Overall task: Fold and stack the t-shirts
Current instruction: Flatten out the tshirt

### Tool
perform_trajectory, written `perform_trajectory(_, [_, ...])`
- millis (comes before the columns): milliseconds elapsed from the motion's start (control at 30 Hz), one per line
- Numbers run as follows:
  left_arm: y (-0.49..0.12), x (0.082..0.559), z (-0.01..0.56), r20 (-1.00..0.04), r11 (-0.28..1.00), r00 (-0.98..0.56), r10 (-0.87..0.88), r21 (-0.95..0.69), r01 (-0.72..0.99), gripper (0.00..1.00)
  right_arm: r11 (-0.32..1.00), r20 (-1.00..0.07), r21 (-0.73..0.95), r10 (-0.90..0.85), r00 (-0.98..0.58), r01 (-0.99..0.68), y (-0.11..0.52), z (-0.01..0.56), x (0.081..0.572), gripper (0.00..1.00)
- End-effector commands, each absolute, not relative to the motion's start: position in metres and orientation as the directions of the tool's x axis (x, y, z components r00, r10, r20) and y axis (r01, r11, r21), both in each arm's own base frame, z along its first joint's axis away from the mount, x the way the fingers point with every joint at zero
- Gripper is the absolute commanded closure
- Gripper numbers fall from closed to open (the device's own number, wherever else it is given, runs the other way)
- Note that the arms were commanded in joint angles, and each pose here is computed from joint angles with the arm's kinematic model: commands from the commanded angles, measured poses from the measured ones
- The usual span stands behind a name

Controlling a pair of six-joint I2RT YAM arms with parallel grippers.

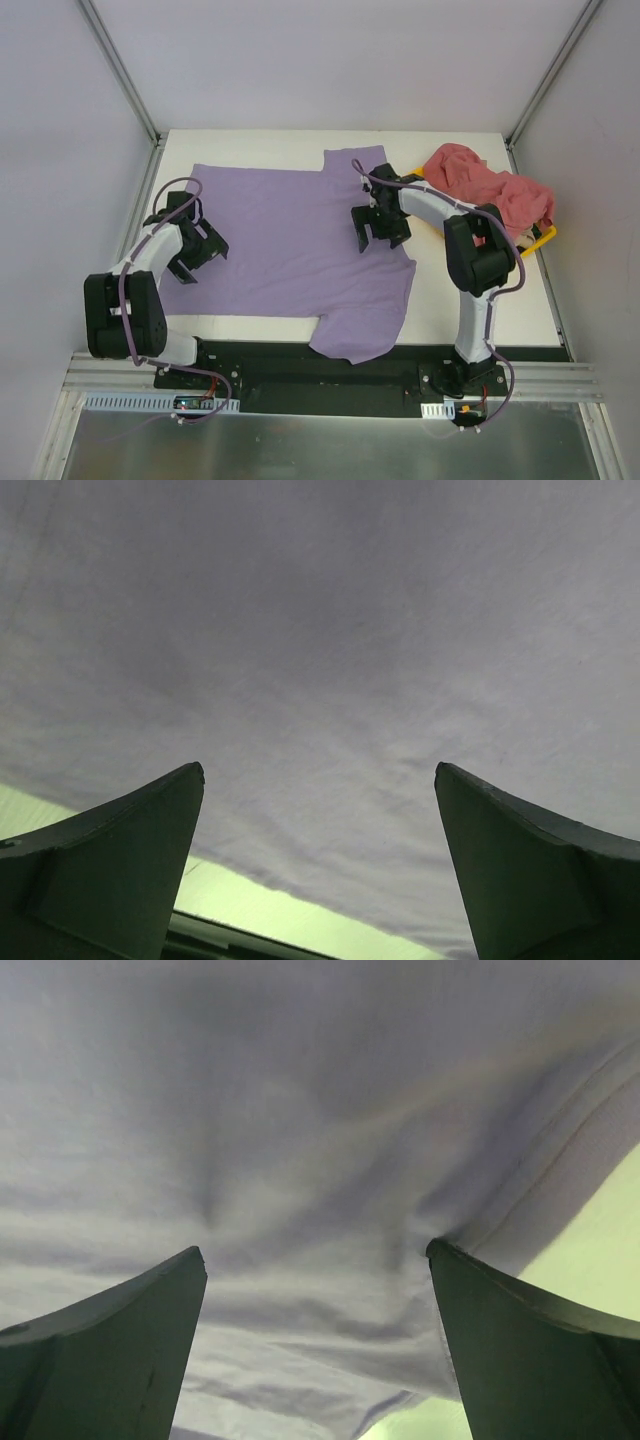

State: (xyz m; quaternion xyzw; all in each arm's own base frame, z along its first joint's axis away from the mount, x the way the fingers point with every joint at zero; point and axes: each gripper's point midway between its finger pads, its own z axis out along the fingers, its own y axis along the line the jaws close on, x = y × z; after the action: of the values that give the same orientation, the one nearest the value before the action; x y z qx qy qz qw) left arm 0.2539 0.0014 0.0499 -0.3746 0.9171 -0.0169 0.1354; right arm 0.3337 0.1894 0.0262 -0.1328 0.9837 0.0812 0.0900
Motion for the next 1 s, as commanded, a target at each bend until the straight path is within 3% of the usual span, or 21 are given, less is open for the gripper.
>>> perform_trajectory(0, [0.003, 0.276, 0.040, -0.230, 0.686, -0.648, -0.726, -0.173, -0.707, 0.01, 0.957, -0.235, 0.127, -0.225, -0.946, -0.260, 0.187, 0.029, 0.365, 0.04])
perform_trajectory(133, [0.010, 0.281, 0.033, -0.224, 0.675, -0.640, -0.735, -0.151, -0.722, 0.01, 0.964, -0.191, 0.136, -0.200, -0.961, -0.228, 0.179, 0.013, 0.375, 0.04])
perform_trajectory(333, [0.017, 0.287, 0.027, -0.214, 0.668, -0.638, -0.740, -0.128, -0.733, 0.01, 0.962, -0.215, 0.140, -0.202, -0.955, -0.235, 0.179, 0.020, 0.398, 0.04])
perform_trajectory(533, [0.016, 0.299, 0.052, -0.254, 0.668, -0.621, -0.742, -0.192, -0.719, 0.01, 0.946, -0.274, 0.159, -0.232, -0.933, -0.282, 0.186, 0.066, 0.408, 0.04])
perform_trajectory(733, [0.027, 0.256, 0.078, -0.328, 0.583, -0.512, -0.794, -0.167, -0.795, 0.01, 0.930, -0.444, 0.078, -0.291, -0.847, -0.360, 0.188, 0.160, 0.382, 0.04])
perform_trajectory(867, [0.031, 0.209, 0.070, -0.334, 0.465, -0.403, -0.852, -0.130, -0.876, 0.01, 0.974, -0.592, 0.065, -0.137, -0.795, -0.216, 0.165, 0.190, 0.349, 0.04])
perform_trajectory(967, [0.033, 0.176, 0.054, -0.330, 0.346, -0.296, -0.896, -0.104, -0.932, 0.01, 0.979, -0.675, 0.148, -0.005, -0.738, -0.142, 0.152, 0.189, 0.321, 0.04])
